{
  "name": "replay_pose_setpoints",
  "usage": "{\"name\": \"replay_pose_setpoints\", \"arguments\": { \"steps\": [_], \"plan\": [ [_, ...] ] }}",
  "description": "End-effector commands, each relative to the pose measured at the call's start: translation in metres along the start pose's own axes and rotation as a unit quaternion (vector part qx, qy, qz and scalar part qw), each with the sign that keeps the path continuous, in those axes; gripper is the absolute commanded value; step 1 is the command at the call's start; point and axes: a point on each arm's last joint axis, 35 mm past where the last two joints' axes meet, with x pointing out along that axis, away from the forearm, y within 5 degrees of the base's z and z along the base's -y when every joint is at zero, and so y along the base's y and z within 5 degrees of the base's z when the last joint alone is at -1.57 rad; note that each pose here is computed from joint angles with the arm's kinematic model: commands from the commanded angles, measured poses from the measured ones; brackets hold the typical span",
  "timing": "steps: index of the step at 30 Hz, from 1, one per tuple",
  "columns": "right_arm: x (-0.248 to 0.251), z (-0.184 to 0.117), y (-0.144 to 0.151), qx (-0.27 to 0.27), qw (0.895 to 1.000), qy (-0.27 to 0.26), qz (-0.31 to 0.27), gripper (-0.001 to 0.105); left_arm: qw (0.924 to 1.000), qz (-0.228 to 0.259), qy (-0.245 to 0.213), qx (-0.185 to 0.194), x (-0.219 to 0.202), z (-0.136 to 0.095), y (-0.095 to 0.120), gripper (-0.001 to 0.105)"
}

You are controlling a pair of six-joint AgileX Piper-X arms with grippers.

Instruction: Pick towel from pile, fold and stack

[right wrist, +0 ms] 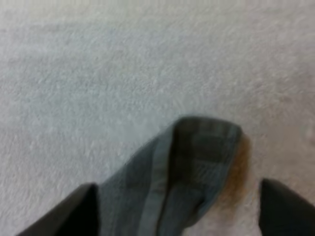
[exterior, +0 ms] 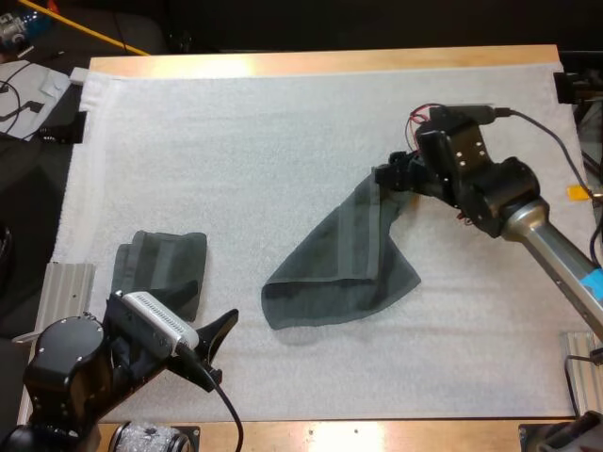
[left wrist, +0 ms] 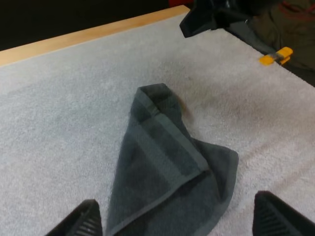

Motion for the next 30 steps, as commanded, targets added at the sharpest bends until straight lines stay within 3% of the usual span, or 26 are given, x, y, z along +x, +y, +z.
{"name": "replay_pose_setpoints", "arguments": {
  "steps": [1,6,16,20,30],
  "plan": [
    [-0.022,0.003,-0.006,-0.011,1.0,0.002,-0.005,0.069,1.0,-0.006,0.0,-0.001,-0.001,0.002,-0.001,0.062],
    [-0.043,-0.006,-0.007,-0.033,0.999,0.037,0.003,0.058,1.0,-0.007,0.0,-0.001,-0.001,0.002,-0.001,0.062],
    [-0.085,-0.024,-0.012,-0.048,0.995,0.08,0.021,0.057,1.0,-0.006,-0.001,-0.001,-0.001,0.002,-0.002,0.062],
    [-0.076,-0.032,-0.012,-0.048,0.994,0.097,0.023,0.056,0.9999,-0.005,0.013,-0.008,-0.001,-0.002,-0.001,0.062],
    [-0.034,-0.085,-0.004,-0.014,0.987,0.144,0.075,0.056,0.9966,0.002,0.072,-0.04,-0.002,-0.016,0.001,0.062]
  ]
}}
